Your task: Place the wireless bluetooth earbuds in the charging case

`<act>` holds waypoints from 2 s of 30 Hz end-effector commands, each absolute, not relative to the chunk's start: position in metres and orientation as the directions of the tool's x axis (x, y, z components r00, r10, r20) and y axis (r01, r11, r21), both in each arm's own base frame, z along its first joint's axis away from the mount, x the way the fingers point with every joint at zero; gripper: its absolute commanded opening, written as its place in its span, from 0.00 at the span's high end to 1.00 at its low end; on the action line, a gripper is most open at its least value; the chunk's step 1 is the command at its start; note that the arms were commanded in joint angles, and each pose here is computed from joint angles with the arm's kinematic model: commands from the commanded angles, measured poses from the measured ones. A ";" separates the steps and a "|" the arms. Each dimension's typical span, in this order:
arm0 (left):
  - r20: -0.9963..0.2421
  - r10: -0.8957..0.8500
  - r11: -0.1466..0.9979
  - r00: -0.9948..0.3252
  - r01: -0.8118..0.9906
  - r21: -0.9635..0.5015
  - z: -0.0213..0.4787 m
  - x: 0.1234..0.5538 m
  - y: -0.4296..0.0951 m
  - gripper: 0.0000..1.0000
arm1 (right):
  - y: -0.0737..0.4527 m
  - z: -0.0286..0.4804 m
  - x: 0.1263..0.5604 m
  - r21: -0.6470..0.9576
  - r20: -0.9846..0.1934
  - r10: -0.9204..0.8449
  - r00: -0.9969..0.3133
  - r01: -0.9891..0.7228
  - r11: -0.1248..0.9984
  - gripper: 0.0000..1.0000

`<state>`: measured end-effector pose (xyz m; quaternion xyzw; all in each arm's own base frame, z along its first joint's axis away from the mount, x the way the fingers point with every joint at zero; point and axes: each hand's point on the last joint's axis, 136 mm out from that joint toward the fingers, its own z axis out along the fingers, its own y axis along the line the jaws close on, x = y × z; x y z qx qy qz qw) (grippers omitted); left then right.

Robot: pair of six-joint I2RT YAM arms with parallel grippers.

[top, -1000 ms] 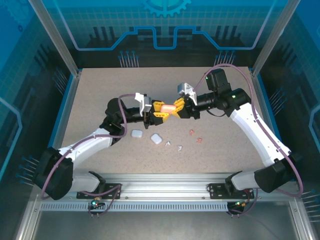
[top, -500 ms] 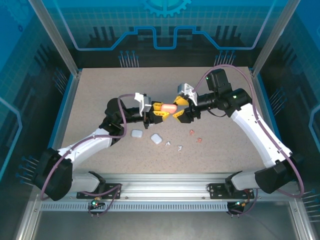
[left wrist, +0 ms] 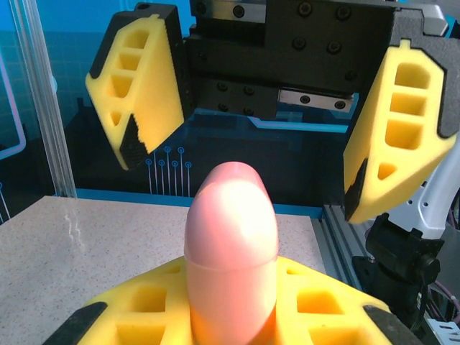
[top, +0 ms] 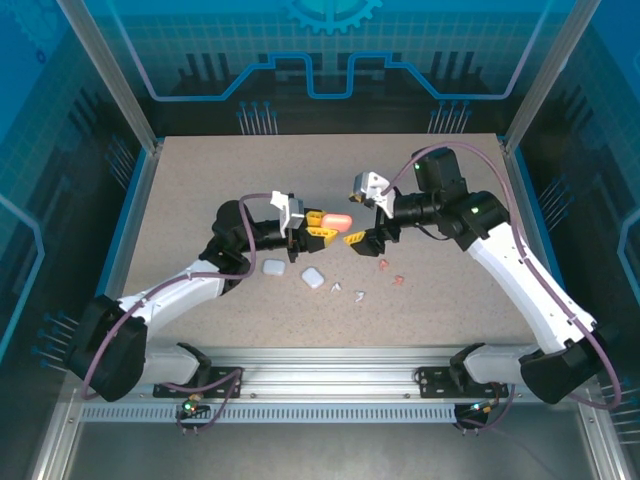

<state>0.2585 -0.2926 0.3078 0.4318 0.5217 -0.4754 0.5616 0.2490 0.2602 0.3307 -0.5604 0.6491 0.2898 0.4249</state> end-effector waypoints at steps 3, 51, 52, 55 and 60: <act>-0.997 -0.081 0.171 0.017 0.985 0.003 0.306 0.257 -0.294 0.91 | 0.270 0.339 0.263 -0.132 -0.876 -0.482 0.008 -0.965 0.224 0.09; -0.997 -0.071 0.175 0.021 0.985 0.009 0.303 0.253 -0.292 0.90 | 0.253 0.354 0.284 -0.131 -0.876 -0.481 -0.044 -0.937 0.323 0.16; -0.997 -0.071 0.174 0.022 0.985 0.010 0.303 0.253 -0.292 0.90 | 0.253 0.353 0.286 -0.129 -0.874 -0.484 -0.051 -0.935 0.331 0.16; -0.997 -0.074 0.171 0.027 0.985 0.014 0.305 0.252 -0.292 0.90 | 0.251 0.352 0.293 -0.131 -0.867 -0.494 -0.066 -0.926 0.354 0.16; -0.997 -0.076 0.178 0.022 0.984 0.008 0.305 0.254 -0.292 0.90 | 0.254 0.358 0.286 -0.117 -0.883 -0.467 -0.045 -0.943 0.313 0.15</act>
